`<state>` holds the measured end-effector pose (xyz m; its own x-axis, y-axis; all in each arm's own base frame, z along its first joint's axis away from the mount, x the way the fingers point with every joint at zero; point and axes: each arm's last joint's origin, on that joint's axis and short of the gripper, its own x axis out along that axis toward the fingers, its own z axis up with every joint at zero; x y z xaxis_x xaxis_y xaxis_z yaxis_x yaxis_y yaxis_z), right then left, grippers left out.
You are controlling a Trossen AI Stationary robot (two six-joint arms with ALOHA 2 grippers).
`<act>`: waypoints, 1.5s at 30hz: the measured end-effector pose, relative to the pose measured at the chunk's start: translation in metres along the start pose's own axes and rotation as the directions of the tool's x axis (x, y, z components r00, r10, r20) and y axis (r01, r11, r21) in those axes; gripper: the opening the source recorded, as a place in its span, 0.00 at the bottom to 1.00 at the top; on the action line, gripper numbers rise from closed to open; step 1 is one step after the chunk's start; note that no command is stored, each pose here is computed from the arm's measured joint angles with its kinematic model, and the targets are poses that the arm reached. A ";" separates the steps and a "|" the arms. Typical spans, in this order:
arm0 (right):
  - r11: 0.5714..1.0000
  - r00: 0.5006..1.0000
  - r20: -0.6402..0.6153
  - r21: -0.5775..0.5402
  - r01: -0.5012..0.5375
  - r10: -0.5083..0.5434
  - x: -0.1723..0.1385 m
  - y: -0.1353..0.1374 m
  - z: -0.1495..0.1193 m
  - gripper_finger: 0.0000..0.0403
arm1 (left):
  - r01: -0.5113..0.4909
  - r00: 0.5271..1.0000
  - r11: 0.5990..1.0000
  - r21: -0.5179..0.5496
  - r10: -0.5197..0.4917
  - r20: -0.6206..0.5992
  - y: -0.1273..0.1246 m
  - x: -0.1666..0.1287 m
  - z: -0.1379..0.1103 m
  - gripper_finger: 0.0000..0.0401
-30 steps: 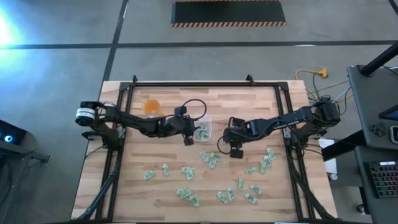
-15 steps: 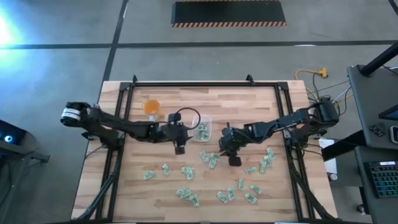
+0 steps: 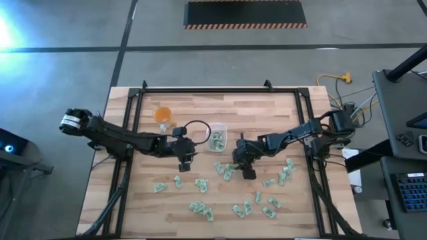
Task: Pick and place Stevia / Truvia into bins
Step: Put the stevia packet into the bin
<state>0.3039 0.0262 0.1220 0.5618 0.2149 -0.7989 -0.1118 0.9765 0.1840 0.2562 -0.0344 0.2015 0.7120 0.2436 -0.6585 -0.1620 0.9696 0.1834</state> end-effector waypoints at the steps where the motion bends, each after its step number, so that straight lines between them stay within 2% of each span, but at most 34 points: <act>1: 1.000 1.000 0.002 0.001 0.000 0.000 0.000 0.000 0.000 0.34 | 0.000 1.000 1.000 -0.005 0.000 -0.001 0.000 0.000 -0.001 0.37; 10: 1.000 1.000 0.006 0.024 0.000 0.000 0.001 0.000 0.001 0.36 | 0.000 1.000 0.999 -0.044 0.000 -0.006 -0.001 0.000 -0.002 0.37; 22: 1.000 1.000 -0.025 0.010 0.009 -0.008 0.008 -0.002 -0.004 0.31 | 0.012 1.000 0.998 -0.059 -0.012 -0.004 -0.005 -0.001 -0.003 0.37; 26: 0.999 0.999 -0.025 -0.019 0.027 -0.028 0.007 -0.002 -0.004 0.24 | 0.014 1.000 0.998 -0.057 -0.015 -0.003 -0.006 -0.001 -0.003 0.37; 33: 0.998 0.996 -0.073 -0.046 0.050 -0.054 0.004 -0.003 -0.004 0.04 | 0.016 1.000 0.998 -0.056 -0.016 -0.004 -0.006 -0.001 -0.003 0.37; 37: 0.986 0.968 -0.185 -0.025 0.166 -0.168 -0.007 -0.003 -0.004 0.03 | 0.018 1.000 0.998 -0.054 -0.018 -0.007 -0.006 -0.001 -0.004 0.37; 40: 0.953 0.919 -0.262 -0.019 0.301 -0.295 -0.019 -0.006 -0.006 0.02 | 0.021 1.000 0.998 -0.052 -0.022 -0.006 -0.008 -0.002 -0.004 0.37; 42: 0.912 0.877 -0.266 -0.021 0.410 -0.401 -0.028 -0.007 -0.005 0.02 | 0.025 1.000 0.999 -0.047 -0.025 -0.009 -0.009 -0.002 -0.005 0.37; 45: 0.814 0.801 -0.167 -0.013 0.581 -0.575 -0.045 -0.009 0.007 0.02 | 0.028 1.000 0.999 -0.042 -0.028 -0.012 -0.010 -0.002 -0.007 0.37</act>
<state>0.2854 0.0080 0.1598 0.3775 -0.3867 -0.8414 0.2251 0.9197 -0.3218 0.2516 -0.0445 0.1959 0.7079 0.2162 -0.6724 -0.1708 0.9761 0.1340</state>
